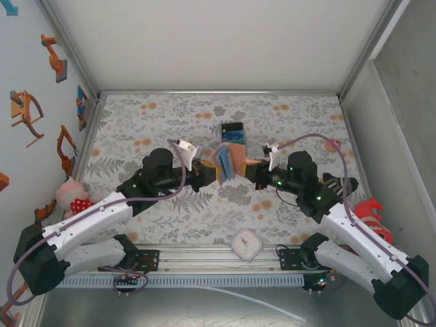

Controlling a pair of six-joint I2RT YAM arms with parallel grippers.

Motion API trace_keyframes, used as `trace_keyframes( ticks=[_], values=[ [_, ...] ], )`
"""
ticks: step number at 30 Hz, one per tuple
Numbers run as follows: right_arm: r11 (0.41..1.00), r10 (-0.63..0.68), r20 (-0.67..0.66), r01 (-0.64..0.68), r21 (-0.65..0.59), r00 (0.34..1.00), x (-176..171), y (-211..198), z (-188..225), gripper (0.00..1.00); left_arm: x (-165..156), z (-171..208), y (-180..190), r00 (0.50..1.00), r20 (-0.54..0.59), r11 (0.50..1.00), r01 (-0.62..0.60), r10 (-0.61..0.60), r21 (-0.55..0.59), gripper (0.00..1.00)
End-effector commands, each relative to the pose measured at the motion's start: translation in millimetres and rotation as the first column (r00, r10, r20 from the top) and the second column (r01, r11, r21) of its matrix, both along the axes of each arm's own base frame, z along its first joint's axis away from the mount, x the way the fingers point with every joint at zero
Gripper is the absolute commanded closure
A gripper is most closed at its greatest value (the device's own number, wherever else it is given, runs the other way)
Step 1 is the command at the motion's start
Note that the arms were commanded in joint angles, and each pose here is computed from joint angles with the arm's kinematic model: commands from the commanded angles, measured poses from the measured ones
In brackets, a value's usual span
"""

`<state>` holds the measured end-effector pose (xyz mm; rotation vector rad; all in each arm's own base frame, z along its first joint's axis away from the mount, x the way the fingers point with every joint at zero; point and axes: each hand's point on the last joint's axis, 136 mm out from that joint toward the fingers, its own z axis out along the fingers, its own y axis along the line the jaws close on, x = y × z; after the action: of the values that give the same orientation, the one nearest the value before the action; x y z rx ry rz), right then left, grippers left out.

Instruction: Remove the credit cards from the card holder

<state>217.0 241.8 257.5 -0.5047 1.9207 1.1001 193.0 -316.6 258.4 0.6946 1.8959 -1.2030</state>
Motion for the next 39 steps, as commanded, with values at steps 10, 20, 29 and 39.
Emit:
trace_keyframes(
  ticks=[10,20,29,39],
  values=[
    [0.996,0.073,0.068,-0.076,0.046,0.995,-6.5,10.6,28.9,0.77,1.6,11.4,-1.2,0.999,0.042,1.000,-0.001,0.001,-0.013,1.00],
    [0.994,0.109,0.082,-0.109,0.003,0.991,-6.7,17.9,22.9,0.36,-4.2,25.5,-2.9,0.999,0.049,0.997,0.026,-0.022,-0.077,1.00],
    [0.994,0.110,0.095,-0.110,-0.006,0.989,-5.3,20.7,24.5,0.38,-9.5,31.5,-5.2,0.998,0.044,0.992,0.059,-0.054,-0.107,1.00],
    [0.995,0.102,0.109,-0.103,0.002,0.989,-6.4,19.2,31.0,0.62,-10.5,30.0,-6.8,0.997,0.039,0.992,0.069,-0.065,-0.107,1.00]
  ],
)
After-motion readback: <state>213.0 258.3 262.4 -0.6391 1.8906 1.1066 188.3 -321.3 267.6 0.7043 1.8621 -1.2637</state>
